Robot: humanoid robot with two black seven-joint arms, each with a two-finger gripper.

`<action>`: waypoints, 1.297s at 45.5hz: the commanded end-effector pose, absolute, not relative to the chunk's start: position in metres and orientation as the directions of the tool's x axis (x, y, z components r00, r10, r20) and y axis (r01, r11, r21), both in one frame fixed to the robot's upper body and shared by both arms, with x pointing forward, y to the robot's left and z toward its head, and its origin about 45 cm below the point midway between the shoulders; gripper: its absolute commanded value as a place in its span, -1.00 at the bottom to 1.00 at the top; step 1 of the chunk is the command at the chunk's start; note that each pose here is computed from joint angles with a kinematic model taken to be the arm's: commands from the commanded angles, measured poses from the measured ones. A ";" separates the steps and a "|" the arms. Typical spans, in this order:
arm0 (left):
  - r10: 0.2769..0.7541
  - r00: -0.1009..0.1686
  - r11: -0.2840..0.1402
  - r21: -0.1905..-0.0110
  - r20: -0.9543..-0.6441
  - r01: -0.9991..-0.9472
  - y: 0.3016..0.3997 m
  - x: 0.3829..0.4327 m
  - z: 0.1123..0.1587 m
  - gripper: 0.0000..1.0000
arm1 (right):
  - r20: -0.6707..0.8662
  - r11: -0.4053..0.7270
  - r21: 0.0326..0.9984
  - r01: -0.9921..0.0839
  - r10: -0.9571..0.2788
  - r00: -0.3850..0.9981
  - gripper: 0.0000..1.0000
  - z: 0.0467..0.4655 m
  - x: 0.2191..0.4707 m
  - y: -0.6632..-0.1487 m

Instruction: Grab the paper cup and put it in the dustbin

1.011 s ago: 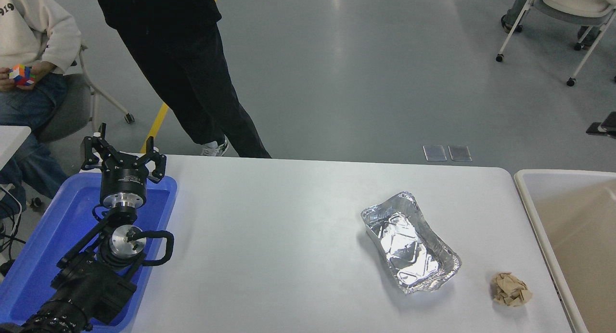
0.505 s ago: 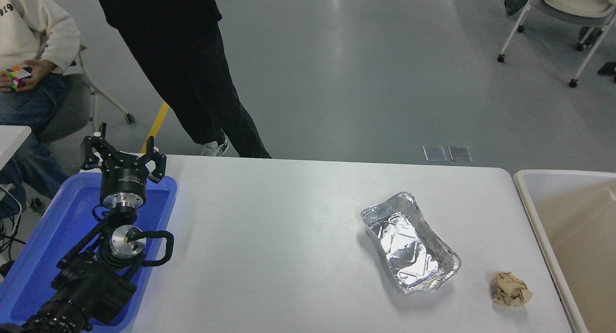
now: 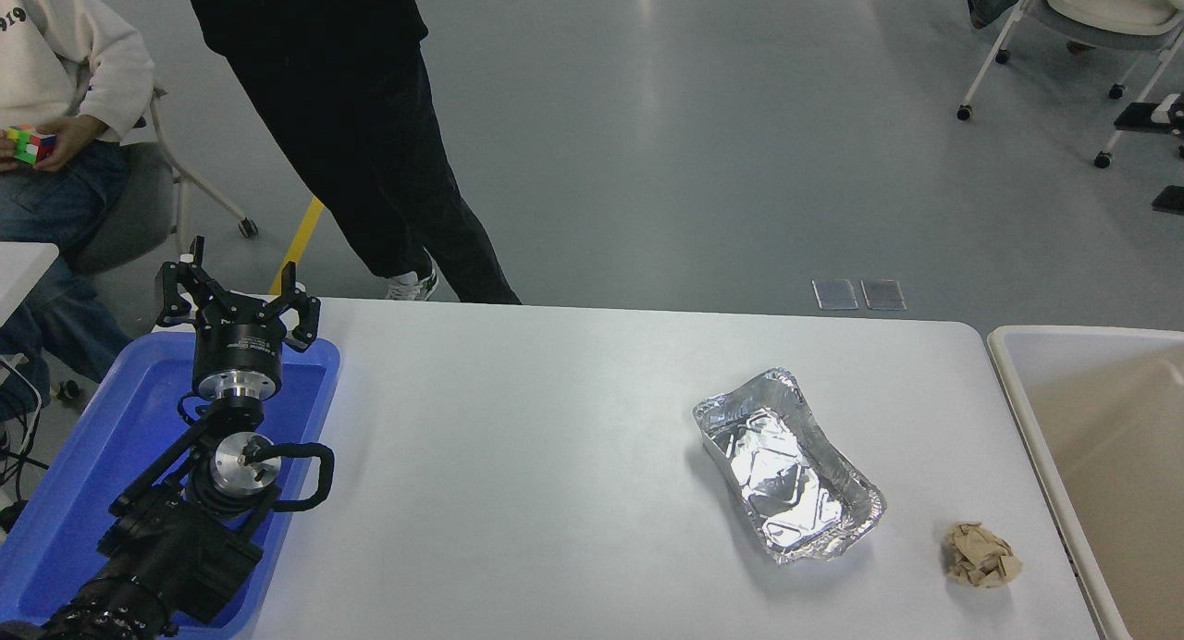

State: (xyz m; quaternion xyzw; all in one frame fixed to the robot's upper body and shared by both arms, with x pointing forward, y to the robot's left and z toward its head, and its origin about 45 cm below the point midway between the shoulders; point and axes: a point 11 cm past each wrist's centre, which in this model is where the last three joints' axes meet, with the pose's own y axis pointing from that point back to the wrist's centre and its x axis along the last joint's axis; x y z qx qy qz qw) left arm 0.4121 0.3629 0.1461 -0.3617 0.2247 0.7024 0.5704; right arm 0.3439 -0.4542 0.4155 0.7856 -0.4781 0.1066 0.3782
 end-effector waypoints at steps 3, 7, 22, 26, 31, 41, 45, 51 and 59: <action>0.639 -0.088 -0.248 -0.097 -0.764 -0.964 0.3628 0.4121 0.1461 0.98 | 0.551 -0.267 0.467 -0.843 -0.658 0.514 1.00 0.439 0.350 -0.445; 0.639 -0.088 -0.248 -0.097 -0.764 -0.964 0.3628 0.4121 0.1461 0.98 | 0.568 -0.239 0.488 -0.840 -0.644 0.513 1.00 0.443 0.351 -0.446; 0.639 -0.088 -0.248 -0.097 -0.764 -0.964 0.3628 0.4121 0.1461 0.98 | 0.592 -0.246 0.616 -0.748 -0.482 0.646 1.00 0.424 0.379 -0.396; 0.639 -0.088 -0.248 -0.097 -0.764 -0.964 0.3628 0.4121 0.1461 0.98 | 0.602 -0.226 0.640 -0.734 -0.446 0.662 1.00 0.419 0.383 -0.388; 0.639 -0.088 -0.248 -0.097 -0.764 -0.964 0.3628 0.4121 0.1461 0.98 | 0.627 -0.200 0.665 -0.719 -0.374 0.684 1.00 0.417 0.392 -0.370; 0.639 -0.088 -0.248 -0.097 -0.764 -0.964 0.3628 0.4121 0.1461 0.98 | 0.623 -0.150 0.729 -0.668 -0.260 0.738 1.00 0.399 0.402 -0.342; 0.639 -0.088 -0.248 -0.097 -0.764 -0.964 0.3628 0.4121 0.1461 0.98 | 0.615 -0.108 0.758 -0.644 -0.213 0.759 1.00 0.393 0.401 -0.339; 0.639 -0.088 -0.248 -0.097 -0.764 -0.964 0.3628 0.4121 0.1461 0.98 | 0.619 -0.038 0.778 -0.627 -0.120 0.776 1.00 0.403 0.402 -0.328; 0.639 -0.088 -0.248 -0.097 -0.764 -0.964 0.3628 0.4121 0.1461 0.98 | 0.609 0.001 0.792 -0.610 -0.068 0.791 1.00 0.418 0.399 -0.304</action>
